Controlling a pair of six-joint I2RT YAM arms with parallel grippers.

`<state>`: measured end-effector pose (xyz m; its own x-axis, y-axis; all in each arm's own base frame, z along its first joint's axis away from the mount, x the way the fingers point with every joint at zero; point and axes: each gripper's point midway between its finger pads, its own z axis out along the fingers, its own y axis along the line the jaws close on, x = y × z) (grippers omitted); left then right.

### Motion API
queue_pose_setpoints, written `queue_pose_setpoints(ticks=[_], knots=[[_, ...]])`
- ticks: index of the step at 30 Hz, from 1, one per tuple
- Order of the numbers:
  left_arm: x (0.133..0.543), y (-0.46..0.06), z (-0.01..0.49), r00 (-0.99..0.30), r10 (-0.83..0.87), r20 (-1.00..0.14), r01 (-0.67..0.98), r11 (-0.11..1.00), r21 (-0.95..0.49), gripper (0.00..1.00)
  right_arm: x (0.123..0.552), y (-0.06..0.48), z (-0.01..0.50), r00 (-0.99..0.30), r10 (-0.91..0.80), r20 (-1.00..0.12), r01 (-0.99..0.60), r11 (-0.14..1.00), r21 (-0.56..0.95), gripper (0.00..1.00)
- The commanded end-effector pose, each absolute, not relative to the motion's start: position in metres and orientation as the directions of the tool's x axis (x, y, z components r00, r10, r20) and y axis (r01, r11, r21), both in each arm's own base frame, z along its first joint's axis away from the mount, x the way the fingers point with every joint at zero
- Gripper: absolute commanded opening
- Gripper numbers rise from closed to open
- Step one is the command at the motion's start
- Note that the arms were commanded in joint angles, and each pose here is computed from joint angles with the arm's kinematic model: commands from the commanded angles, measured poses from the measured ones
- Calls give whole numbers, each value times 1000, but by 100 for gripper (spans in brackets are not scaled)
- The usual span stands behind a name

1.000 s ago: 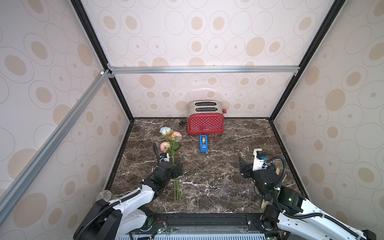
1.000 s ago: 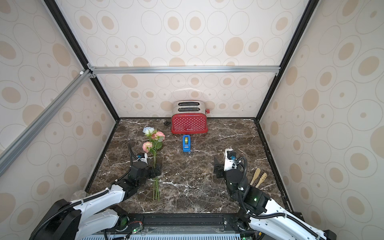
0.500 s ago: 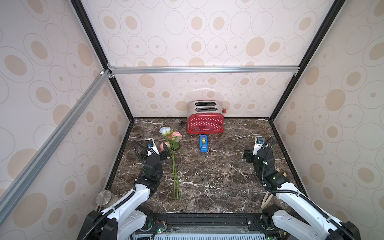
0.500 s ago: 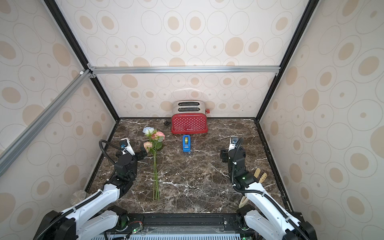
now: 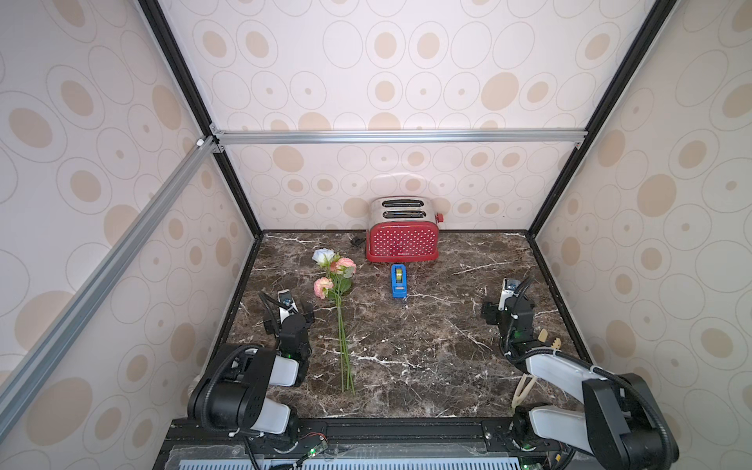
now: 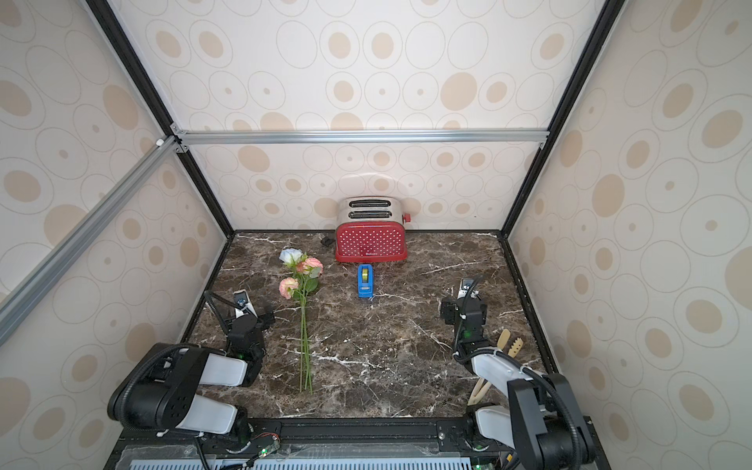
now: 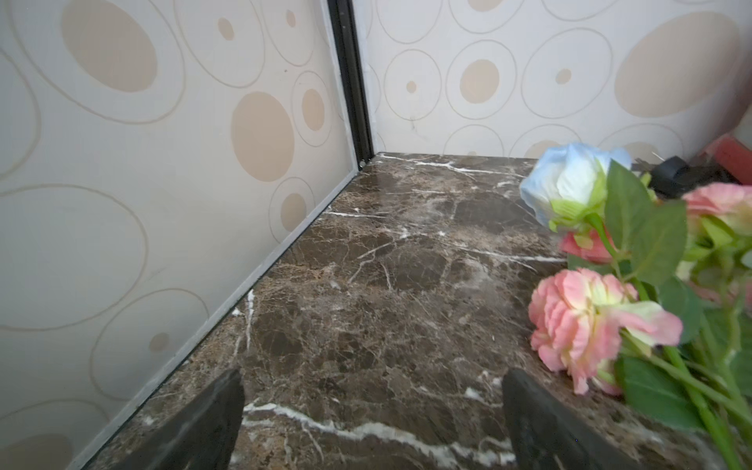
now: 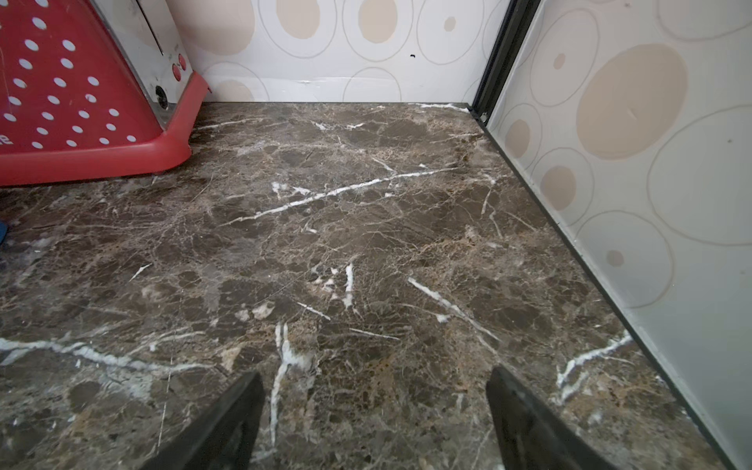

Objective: Wrap bouquets with tape
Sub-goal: Reset both arms

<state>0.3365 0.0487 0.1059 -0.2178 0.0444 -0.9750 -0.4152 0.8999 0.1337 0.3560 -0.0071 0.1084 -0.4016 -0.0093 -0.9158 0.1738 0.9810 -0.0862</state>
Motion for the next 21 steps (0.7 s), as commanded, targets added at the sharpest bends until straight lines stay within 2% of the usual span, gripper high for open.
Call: queue_pose_setpoints(ticks=[1, 6, 7, 11, 13, 14, 15, 16, 18, 21], knots=[[355, 31, 148, -51, 85, -995, -320, 942, 97, 99, 368, -3, 121, -302, -23, -953, 144, 987, -69, 89], [358, 23, 138, -62, 91, -994, -247, 963, 103, 99, 377, 0, 112, -300, -26, -954, 70, 996, -49, 92], [357, 24, 142, -23, 99, -995, -252, 962, 102, 99, 380, 0, 105, -308, -14, -951, 51, 998, -31, 92], [365, 27, 138, -61, 84, -995, -250, 964, 96, 99, 387, 4, 91, -305, -3, -952, -6, 1000, -1, 94], [369, 29, 132, -93, 71, -993, -260, 961, 93, 99, 394, 17, 83, -398, -38, -917, -88, 996, -3, 94], [368, 30, 134, -80, 73, -994, -265, 960, 92, 99, 398, 17, 83, -423, -40, -905, -90, 996, -2, 99], [368, 31, 133, -92, 68, -993, -267, 959, 90, 99, 397, 15, 84, -394, -29, -919, -70, 998, -2, 100], [368, 31, 132, -92, 65, -994, -269, 959, 88, 99, 399, 11, 85, -380, -22, -925, -46, 999, -5, 97], [367, 32, 134, -82, 66, -994, -273, 958, 86, 99, 397, 11, 82, -418, -27, -908, -50, 999, -7, 100], [367, 31, 133, -86, 66, -994, -271, 958, 87, 99, 399, 11, 86, -390, -29, -920, -51, 999, -10, 100]])
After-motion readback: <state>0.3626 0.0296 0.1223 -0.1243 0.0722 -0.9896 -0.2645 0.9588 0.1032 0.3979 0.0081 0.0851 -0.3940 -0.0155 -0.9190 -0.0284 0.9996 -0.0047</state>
